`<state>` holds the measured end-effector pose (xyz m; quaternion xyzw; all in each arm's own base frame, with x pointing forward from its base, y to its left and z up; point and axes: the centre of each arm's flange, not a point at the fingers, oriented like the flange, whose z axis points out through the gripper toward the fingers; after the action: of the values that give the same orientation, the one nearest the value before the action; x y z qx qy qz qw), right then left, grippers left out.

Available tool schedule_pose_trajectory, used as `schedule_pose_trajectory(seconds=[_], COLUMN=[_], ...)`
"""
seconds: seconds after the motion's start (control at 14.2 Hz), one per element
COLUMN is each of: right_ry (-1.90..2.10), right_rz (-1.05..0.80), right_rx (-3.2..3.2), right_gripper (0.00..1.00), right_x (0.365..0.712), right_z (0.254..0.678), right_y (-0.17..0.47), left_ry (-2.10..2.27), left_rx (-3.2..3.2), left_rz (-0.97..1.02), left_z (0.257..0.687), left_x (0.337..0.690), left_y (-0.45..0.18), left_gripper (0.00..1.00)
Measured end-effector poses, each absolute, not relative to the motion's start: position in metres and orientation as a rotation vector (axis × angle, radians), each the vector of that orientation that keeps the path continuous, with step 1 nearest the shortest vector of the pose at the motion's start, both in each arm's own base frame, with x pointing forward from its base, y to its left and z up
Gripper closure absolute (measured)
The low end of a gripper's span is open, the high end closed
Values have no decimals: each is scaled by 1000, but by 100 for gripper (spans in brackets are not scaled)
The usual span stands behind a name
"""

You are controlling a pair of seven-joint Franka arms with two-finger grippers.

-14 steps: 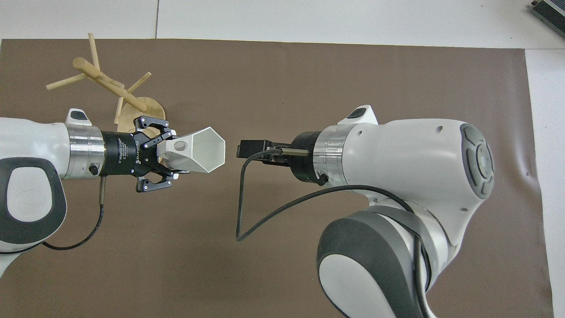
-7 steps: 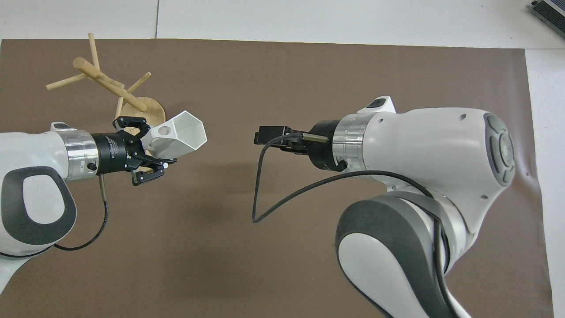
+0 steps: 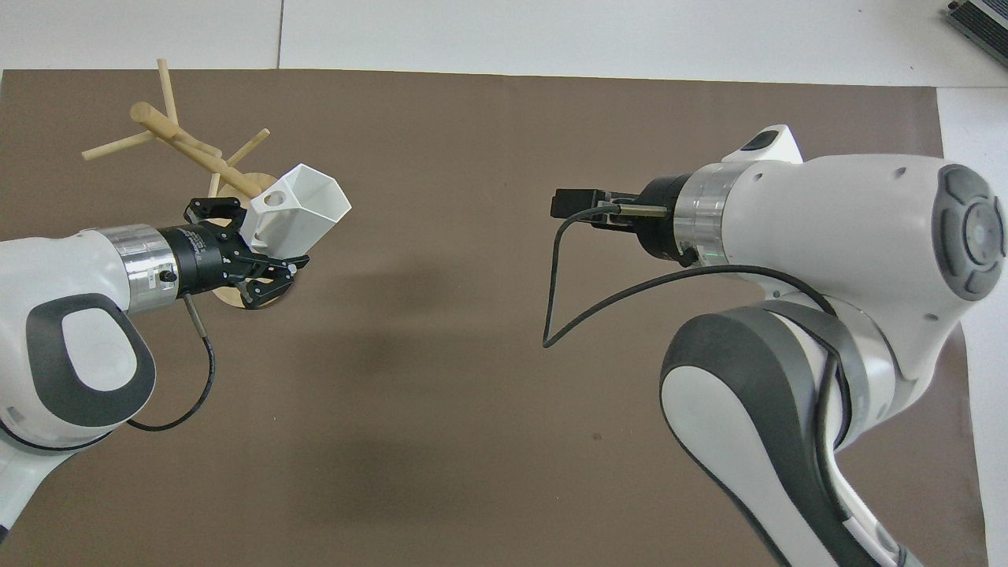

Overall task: Hang cup on rack
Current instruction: 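Carry the cup toward the rack while the right gripper withdraws, then hang the cup on a rack peg with the left gripper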

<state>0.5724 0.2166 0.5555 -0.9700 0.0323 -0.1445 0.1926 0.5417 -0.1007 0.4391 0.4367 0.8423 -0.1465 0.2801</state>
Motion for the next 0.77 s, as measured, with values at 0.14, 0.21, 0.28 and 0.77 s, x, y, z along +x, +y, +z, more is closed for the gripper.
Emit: schedule_pose_trajectory(seconds=[0.14,0.21,0.28,0.77], right_ry=[28,3,-18,-89], right_rz=[-412,-403,-390,-223], right_rx=[-2805,-2832,-2850,-2979], right_gripper=[0,0,0,0], right_x=[578,581,584,587], right_z=[550,547,545,545], right_y=[194,180,165,80], left_ry=[2284,2292,2299,2345], left_rx=[1106,1084,1067,909], left_rz=[-385,-383,-382,-351], left_z=[439,439,439,435], left_x=[544,545,546,553], left_y=[-98,-97,-95,-86], left_gripper=[33,33,33,33])
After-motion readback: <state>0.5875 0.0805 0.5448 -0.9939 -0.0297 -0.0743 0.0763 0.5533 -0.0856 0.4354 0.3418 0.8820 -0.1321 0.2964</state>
